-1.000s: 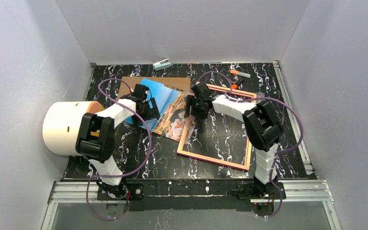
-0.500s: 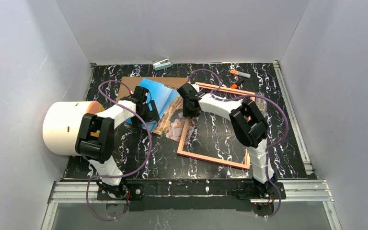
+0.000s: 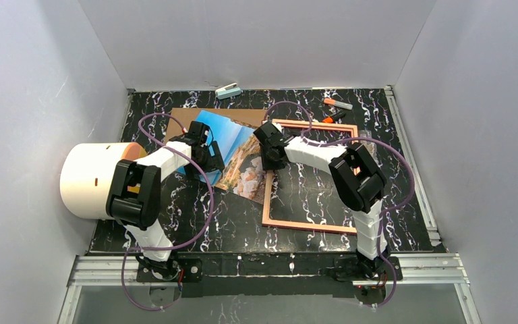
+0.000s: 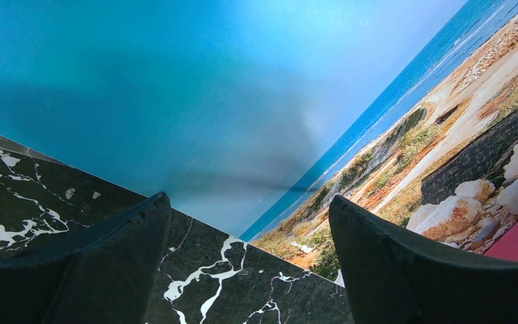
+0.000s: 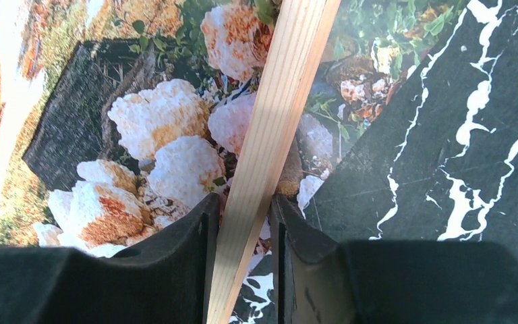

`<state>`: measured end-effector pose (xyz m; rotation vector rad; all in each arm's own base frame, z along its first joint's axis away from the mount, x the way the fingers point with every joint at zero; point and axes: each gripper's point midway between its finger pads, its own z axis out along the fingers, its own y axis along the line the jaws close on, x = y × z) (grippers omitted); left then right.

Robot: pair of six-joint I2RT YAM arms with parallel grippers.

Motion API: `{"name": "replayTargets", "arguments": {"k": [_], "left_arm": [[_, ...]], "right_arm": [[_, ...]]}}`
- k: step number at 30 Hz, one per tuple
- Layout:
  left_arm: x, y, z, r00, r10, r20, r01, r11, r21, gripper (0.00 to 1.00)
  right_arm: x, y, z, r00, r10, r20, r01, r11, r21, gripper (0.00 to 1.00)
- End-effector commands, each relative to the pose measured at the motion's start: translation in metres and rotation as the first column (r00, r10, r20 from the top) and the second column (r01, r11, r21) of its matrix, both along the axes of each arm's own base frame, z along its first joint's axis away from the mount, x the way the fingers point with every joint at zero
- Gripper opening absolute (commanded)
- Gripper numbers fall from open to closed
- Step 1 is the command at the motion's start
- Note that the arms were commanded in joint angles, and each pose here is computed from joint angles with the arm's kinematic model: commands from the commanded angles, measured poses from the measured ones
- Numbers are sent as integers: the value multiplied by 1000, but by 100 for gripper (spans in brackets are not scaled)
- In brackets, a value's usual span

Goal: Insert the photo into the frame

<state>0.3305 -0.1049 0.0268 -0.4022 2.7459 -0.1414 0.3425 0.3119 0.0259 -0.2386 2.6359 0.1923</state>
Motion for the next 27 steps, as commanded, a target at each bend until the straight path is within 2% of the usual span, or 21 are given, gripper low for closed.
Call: {"name": "replayTargets", "arguments": {"k": [1, 11, 13, 16, 19, 22, 27], "left_arm": [[-1, 5, 11, 1000, 14, 24, -15, 1000, 14, 84], [-1, 6, 13, 999, 14, 30, -15, 1000, 16, 84], [0, 6, 16, 999, 13, 35, -14, 1000, 16, 84], [2, 8, 27, 999, 7, 45, -8, 1000, 27, 84], [8, 13, 48, 997, 7, 78, -11, 998, 57, 85], [15, 28, 81, 992, 4, 127, -20, 992, 125, 89], [39, 49, 113, 981, 27, 194, -65, 979, 192, 98]], "right_arm": [[-10, -10, 6, 998, 65, 22, -65, 997, -36, 23], [-17, -30, 15, 994, 92, 66, -90, 995, -38, 26], [-16, -30, 16, 994, 84, 64, -82, 996, -31, 33], [-11, -27, 30, 996, 57, 72, -56, 998, -17, 56], [-2, -14, 61, 992, 51, 116, -57, 998, 41, 69], [8, 4, 96, 983, 59, 174, -81, 989, 123, 72], [6, 34, 104, 983, 112, 146, -144, 963, 229, 72]]}}
